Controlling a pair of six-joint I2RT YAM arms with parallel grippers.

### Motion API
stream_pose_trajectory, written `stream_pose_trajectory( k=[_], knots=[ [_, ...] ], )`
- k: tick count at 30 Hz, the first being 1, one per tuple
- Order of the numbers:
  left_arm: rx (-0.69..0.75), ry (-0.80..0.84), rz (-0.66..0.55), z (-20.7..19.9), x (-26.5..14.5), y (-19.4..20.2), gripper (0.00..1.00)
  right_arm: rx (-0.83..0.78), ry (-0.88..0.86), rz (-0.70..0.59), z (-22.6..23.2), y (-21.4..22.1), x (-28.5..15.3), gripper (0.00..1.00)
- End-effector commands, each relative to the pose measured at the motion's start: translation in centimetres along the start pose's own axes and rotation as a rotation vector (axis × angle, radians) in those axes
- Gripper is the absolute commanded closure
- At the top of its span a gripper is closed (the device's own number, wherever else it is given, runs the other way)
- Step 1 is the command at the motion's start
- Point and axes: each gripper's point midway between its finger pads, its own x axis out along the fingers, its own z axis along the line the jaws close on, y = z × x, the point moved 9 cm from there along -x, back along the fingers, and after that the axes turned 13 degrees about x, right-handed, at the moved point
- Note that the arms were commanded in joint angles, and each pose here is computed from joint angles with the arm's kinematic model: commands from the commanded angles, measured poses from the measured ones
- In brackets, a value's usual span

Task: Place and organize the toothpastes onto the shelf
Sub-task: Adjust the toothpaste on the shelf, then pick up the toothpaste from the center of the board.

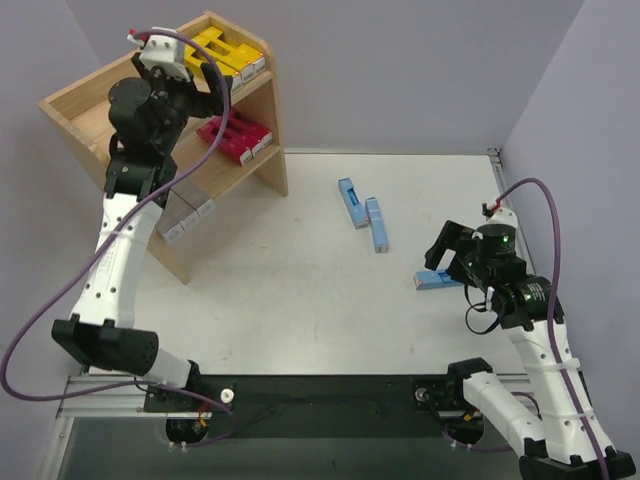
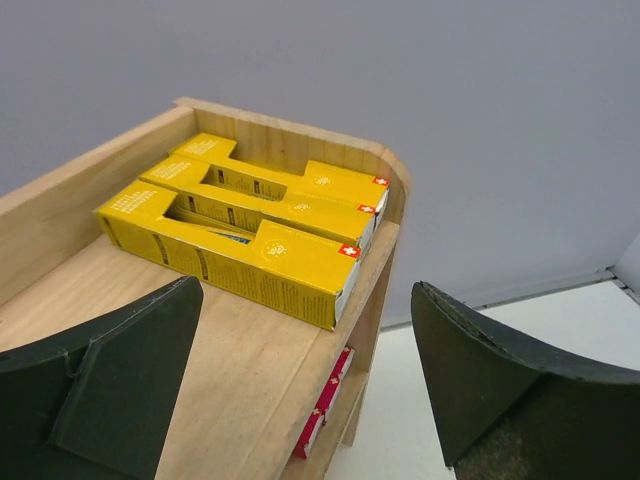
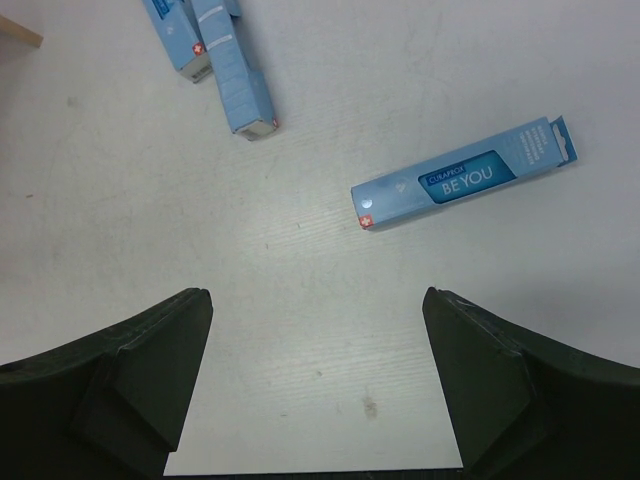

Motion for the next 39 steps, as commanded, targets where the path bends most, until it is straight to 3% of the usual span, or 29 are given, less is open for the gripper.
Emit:
stream_pose_trajectory(
  k=[1,7,10,18,22,23,28,39],
  knots=[
    [0.016,-0.07,-0.223,0.7,-5.1,-6.7,0.03,-0.036,0.007,0.024,0.3,-0.7,0.0,0.09],
    [-0.012,0.015,-0.257,-1.2,-9.7,-7.3,0.03,-0.074,0.058,0.092,1.1,-1.2,2.4,0.11],
    [-0.023,0.135,-0.226,-4.4,-10.9,-5.8,0.03,-0.089,0.079,0.124,1.6,-1.5,4.0,0.12],
    [-0.065,0.455,-0.083,-14.3,-13.8,0.8,0.03,-0.143,0.057,0.185,4.4,-2.2,9.1,0.16],
    [-0.157,0.574,0.003,-17.6,-14.8,4.2,0.03,-0.237,0.043,0.234,6.2,-2.1,13.1,0.17],
    [-0.179,0.586,-0.017,-18.1,-14.8,4.5,0.03,-0.255,0.021,0.245,6.6,-2.2,13.8,0.17],
    [-0.194,0.636,0.125,-20.3,-15.5,9.1,0.03,-0.234,0.008,0.31,7.3,-2.5,18.5,0.18],
    [-0.182,0.605,0.341,-22.0,-16.8,15.8,0.03,-0.151,-0.005,0.347,9.1,-3.4,23.4,0.2]
  ],
)
